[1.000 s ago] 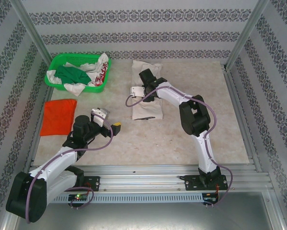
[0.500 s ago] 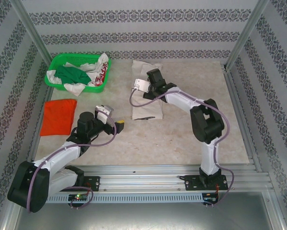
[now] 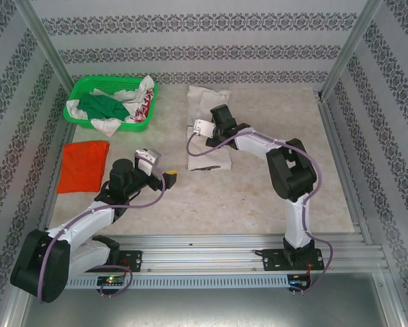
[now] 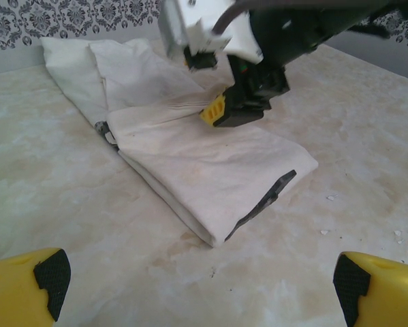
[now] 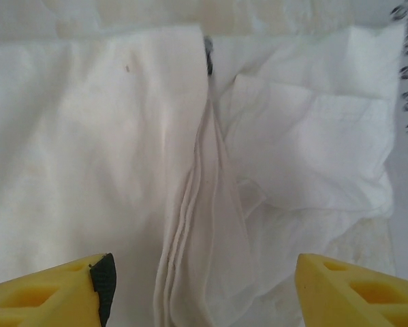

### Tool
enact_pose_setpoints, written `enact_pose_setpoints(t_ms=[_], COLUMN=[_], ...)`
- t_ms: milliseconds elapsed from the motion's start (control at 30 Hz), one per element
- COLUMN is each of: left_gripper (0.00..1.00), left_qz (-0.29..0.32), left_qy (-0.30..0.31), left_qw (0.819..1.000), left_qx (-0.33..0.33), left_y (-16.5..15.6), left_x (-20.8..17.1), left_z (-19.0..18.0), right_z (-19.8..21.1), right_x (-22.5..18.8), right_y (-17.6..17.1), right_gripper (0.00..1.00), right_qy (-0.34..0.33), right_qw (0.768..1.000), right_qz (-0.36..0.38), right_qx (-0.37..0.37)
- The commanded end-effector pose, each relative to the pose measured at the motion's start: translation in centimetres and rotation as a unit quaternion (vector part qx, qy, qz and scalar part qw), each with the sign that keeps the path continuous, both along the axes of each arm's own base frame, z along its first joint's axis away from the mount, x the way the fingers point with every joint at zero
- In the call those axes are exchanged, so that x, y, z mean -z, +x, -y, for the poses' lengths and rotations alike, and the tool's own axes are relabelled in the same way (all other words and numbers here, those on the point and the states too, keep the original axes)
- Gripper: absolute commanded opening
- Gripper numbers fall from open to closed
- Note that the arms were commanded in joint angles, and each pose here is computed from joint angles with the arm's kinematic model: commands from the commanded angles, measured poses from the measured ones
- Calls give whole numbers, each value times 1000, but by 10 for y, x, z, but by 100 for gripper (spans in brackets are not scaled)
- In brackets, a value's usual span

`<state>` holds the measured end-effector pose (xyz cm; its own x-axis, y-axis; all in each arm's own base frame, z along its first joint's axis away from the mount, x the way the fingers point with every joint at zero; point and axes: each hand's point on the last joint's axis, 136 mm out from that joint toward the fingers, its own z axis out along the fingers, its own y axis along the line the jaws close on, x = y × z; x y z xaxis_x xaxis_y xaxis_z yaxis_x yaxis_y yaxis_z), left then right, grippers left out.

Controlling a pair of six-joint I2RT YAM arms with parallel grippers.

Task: Fold and stack the t-shirts

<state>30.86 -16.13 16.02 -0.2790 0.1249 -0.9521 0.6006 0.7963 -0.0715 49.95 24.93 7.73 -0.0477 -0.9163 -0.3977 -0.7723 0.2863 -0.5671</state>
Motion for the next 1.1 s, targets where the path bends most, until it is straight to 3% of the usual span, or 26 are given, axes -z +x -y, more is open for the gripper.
enact_pose_setpoints(t_ms=[0, 300, 467, 600, 733, 867, 1067], left_gripper=[100, 100, 100, 100, 100, 100, 100], left_qz=[33, 35, 33, 35, 36, 42, 52], left_qy=[-9, 1, 4, 1, 15, 35, 33], left_qw=[999, 999, 999, 999, 999, 998, 998], left_qx=[-7, -25, -30, -32, -23, -18, -26], left_y=[1, -11, -16, -18, -21, -26, -25], left_x=[-25, -25, -24, -24, -22, -23, -24], left_z=[-1, -12, -15, -17, -16, -18, -21], right_z=[12, 50, 49, 24, -2, -12, -25], right_x=[-10, -18, -41, -59, -54, -38, -2], right_y=[30, 100, 99, 61, -8, -83, -146], right_gripper=[70, 70, 70, 70, 70, 68, 68], right_qy=[-4, -8, 10, 52, 77, 57, -8], right_qw=[999, 992, 988, 993, 996, 993, 984], right_qz=[26, 67, 91, 78, 23, -40, -98], right_qx=[21, 104, 122, 68, -25, -100, -147])
